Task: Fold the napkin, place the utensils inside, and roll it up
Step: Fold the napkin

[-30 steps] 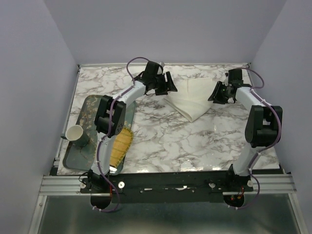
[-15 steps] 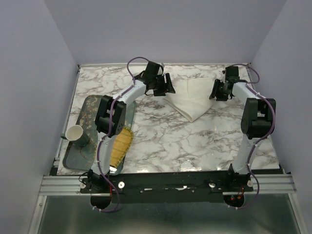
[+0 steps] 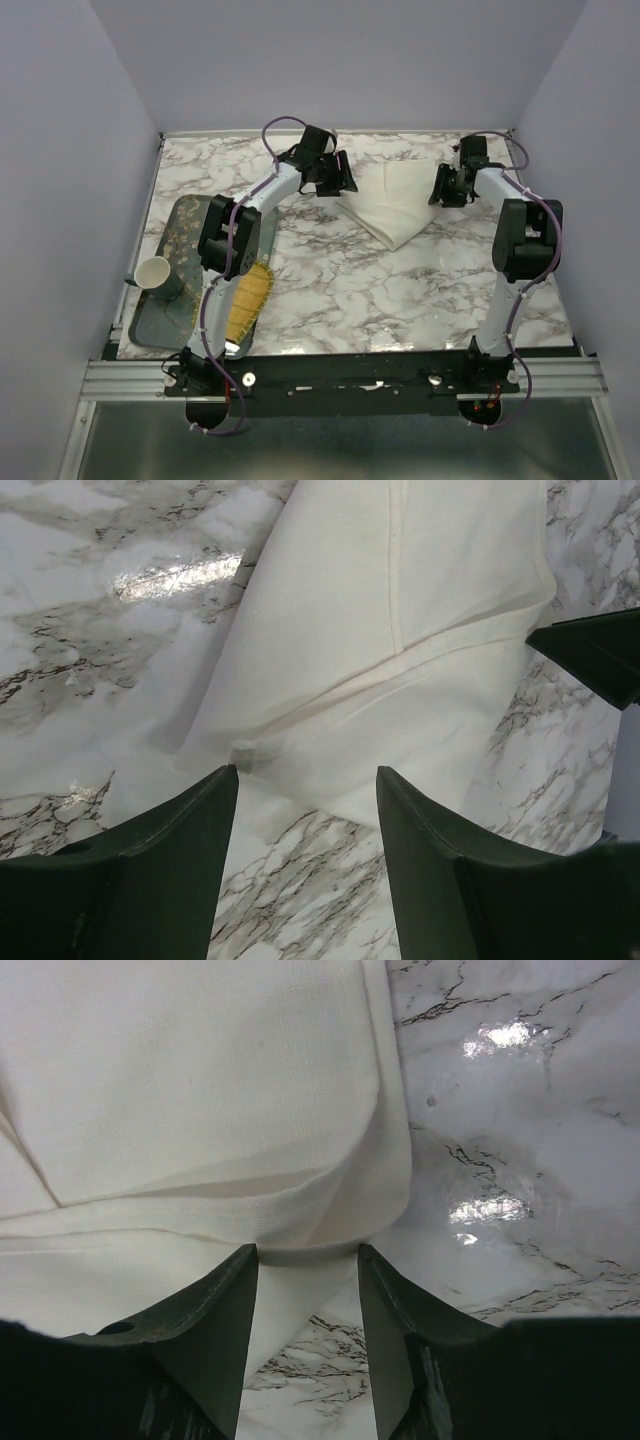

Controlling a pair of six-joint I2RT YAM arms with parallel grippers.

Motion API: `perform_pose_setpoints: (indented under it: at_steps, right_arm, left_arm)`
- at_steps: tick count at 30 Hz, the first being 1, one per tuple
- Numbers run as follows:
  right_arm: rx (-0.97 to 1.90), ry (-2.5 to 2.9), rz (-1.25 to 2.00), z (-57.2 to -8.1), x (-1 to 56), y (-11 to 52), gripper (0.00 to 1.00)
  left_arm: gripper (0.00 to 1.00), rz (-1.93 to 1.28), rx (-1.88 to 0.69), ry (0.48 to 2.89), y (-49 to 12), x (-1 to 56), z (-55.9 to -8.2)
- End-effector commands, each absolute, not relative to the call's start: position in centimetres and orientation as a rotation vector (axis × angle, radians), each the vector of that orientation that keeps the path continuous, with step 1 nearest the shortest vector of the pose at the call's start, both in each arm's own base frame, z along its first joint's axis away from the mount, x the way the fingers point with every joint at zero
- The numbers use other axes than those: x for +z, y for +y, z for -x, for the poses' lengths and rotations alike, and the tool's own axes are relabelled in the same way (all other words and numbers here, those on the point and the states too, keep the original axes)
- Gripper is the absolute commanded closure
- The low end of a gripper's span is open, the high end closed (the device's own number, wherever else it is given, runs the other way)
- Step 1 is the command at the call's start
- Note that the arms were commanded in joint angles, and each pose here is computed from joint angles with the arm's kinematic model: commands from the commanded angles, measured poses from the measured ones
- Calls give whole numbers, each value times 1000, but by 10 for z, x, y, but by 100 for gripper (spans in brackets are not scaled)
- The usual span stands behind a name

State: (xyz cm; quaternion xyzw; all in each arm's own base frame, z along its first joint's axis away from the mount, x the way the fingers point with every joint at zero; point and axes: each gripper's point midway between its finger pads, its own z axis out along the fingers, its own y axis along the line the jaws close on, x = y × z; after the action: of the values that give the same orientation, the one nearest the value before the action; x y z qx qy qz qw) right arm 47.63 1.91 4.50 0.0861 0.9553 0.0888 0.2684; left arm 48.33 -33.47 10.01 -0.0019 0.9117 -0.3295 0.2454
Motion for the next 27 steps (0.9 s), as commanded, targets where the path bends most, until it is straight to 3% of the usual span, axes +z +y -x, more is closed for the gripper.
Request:
perform_pose_setpoints:
  at_steps: [1,14,20,21,23,27]
  right_arm:
    - [217,2602,-216,-479,42,18,48]
    - [257,2582,-202,-486,53,26,69]
    - [278,2571,-194,-489,57,29,87]
    - [281,2570,-195,-489,58,30,88]
    - [288,2561,-189,-491,62,31,88]
    - [305,2543,-183,-495,70,33,88]
  left_arm:
    - [36,3,-871,2507,-336,92,-484]
    - [42,11,-864,2525,-334,87,-482]
    - [42,9,-873,2528,-335,87,-482]
    - [34,7,-869,2529,-335,87,-481]
    - [29,6,-857,2530,-334,86,-481]
    - [28,12,-841,2550,-333,77,-481]
